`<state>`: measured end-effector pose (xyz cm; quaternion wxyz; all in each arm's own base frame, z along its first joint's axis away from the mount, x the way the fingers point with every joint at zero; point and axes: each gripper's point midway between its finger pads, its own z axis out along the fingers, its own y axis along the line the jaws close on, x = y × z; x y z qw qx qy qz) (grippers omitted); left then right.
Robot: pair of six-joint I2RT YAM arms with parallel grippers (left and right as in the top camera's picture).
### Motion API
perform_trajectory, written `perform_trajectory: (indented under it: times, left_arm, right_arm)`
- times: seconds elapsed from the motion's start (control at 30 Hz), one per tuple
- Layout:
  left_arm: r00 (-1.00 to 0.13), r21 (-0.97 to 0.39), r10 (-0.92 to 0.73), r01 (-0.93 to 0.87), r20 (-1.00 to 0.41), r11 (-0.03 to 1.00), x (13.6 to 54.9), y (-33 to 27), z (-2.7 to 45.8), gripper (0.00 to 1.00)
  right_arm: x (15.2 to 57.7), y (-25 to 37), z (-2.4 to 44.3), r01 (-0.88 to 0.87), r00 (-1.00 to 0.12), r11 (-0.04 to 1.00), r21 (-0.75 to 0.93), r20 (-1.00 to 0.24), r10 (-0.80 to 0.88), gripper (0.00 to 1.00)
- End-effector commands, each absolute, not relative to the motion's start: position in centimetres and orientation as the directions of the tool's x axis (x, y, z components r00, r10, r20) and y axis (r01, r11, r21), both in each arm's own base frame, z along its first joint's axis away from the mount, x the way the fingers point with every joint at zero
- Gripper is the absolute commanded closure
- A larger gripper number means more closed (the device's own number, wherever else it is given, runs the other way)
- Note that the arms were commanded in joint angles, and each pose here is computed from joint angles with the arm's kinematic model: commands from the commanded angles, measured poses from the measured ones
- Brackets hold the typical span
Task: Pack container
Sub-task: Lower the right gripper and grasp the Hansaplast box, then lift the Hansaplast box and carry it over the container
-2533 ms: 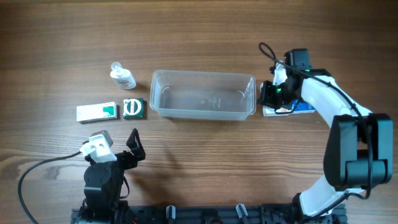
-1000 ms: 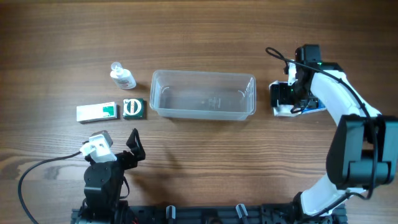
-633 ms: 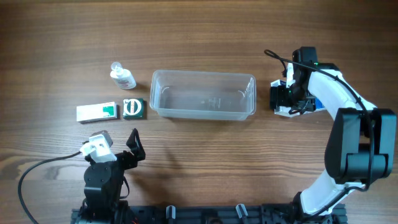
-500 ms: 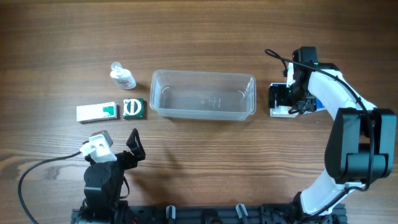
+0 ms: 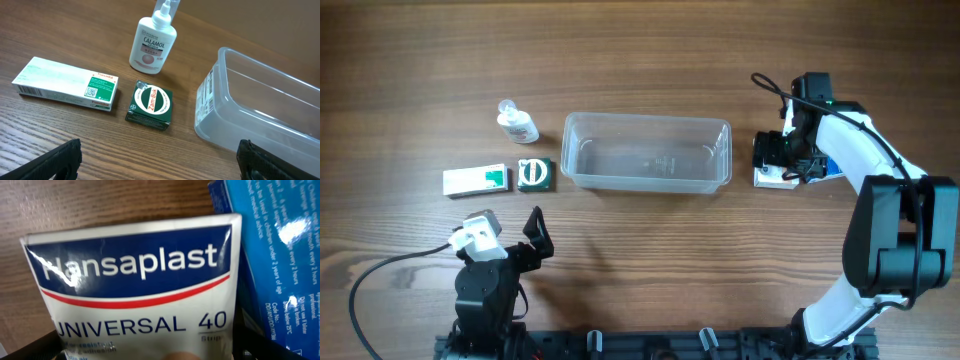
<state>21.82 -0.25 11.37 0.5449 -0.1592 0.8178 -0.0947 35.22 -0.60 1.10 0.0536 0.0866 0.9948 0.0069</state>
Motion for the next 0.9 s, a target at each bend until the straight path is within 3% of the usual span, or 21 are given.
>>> perform_trajectory:
  times: [0.0, 0.33, 0.53, 0.73, 0.87]
  left_arm:
    - [-0.350, -0.316, -0.348, -0.147, -0.869, 0.937, 21.9, -0.2, 11.5, 0.00]
    - [-0.350, -0.316, -0.348, -0.148, -0.870, 0.937, 21.9, -0.2, 11.5, 0.00]
    - [-0.350, -0.316, -0.348, -0.147, -0.869, 0.937, 21.9, -0.2, 11.5, 0.00]
    - [-0.350, -0.316, -0.348, -0.148, -0.870, 0.937, 21.9, -0.2, 11.5, 0.00]
    - [-0.350, -0.316, -0.348, -0.147, -0.869, 0.937, 21.9, -0.2, 11.5, 0.00]
  right_arm:
    - [35.5, -0.2, 1.0, 0.193, -0.975, 0.981, 0.029, -0.111, 0.195, 0.06]
    - [34.3, 0.0, 0.1, 0.193, -0.980, 0.981, 0.029, -0.051, 0.194, 0.17]
    - [34.5, 0.0, 2.2, 0.191, -0.978, 0.981, 0.035, -0.083, 0.193, 0.24]
    - [35.2, 0.6, 10.4, 0.169, -0.948, 0.983, 0.076, -0.261, 0.183, 0.26]
    - [34.1, 1.9, 16.9, 0.155, -0.892, 0.979, 0.128, -0.408, 0.195, 0.33]
